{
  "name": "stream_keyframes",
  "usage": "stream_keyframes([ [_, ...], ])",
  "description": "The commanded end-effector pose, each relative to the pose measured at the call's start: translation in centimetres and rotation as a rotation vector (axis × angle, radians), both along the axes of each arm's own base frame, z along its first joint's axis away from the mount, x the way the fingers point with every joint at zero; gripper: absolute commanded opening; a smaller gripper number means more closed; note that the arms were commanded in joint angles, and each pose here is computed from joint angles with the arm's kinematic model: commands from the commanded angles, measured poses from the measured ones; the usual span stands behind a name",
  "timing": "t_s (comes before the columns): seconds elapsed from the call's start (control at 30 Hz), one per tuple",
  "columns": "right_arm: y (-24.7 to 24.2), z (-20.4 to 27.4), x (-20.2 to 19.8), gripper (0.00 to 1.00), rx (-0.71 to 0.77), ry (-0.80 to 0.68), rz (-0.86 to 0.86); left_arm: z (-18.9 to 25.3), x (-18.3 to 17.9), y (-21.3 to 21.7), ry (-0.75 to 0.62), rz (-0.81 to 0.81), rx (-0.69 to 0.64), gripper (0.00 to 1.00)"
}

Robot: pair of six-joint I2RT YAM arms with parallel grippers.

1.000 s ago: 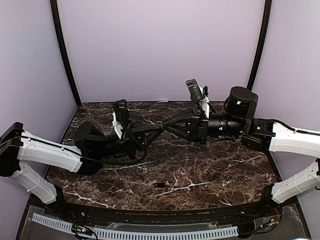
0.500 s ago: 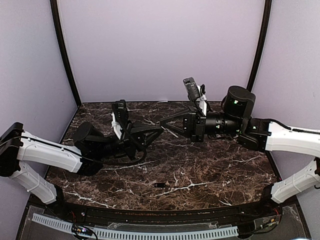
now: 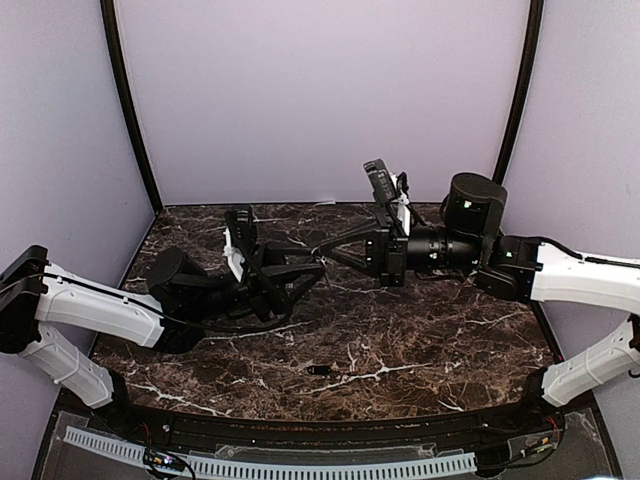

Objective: Remove the keys from the keyring

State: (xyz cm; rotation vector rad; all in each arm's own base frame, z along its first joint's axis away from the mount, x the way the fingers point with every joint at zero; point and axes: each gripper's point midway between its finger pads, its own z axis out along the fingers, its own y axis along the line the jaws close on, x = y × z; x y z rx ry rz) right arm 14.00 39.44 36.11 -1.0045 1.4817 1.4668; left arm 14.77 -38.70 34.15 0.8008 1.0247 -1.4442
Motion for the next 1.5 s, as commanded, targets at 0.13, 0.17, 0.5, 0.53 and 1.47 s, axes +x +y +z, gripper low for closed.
stream_keyframes([
  [0.13, -1.0, 1.8, 0.9, 0.0, 0.035, -0.037, -0.043, 0.1, 0.1, 1.2, 0.01, 0.036, -0.016, 0.55],
  [0.17, -1.1, 1.9, 0.9, 0.0, 0.035, -0.038, -0.042, 0.0, 0.2, 1.3, 0.013, 0.042, -0.015, 0.57],
  [0.5, -1.4, -0.2, 1.9, 0.0, -0.114, -0.065, -0.073, -0.5, 2.0, 2.0, 0.078, 0.124, 0.091, 0.51],
  [0.53, -1.5, -0.6, 2.1, 0.0, -0.134, -0.065, -0.085, -1.0, 2.3, 2.0, 0.092, 0.136, 0.118, 0.45],
  [1.47, 5.0, -21.3, -5.3, 0.47, -0.367, -0.207, 0.2, -20.6, 11.3, 14.0, 0.84, 0.605, 0.559, 0.68],
])
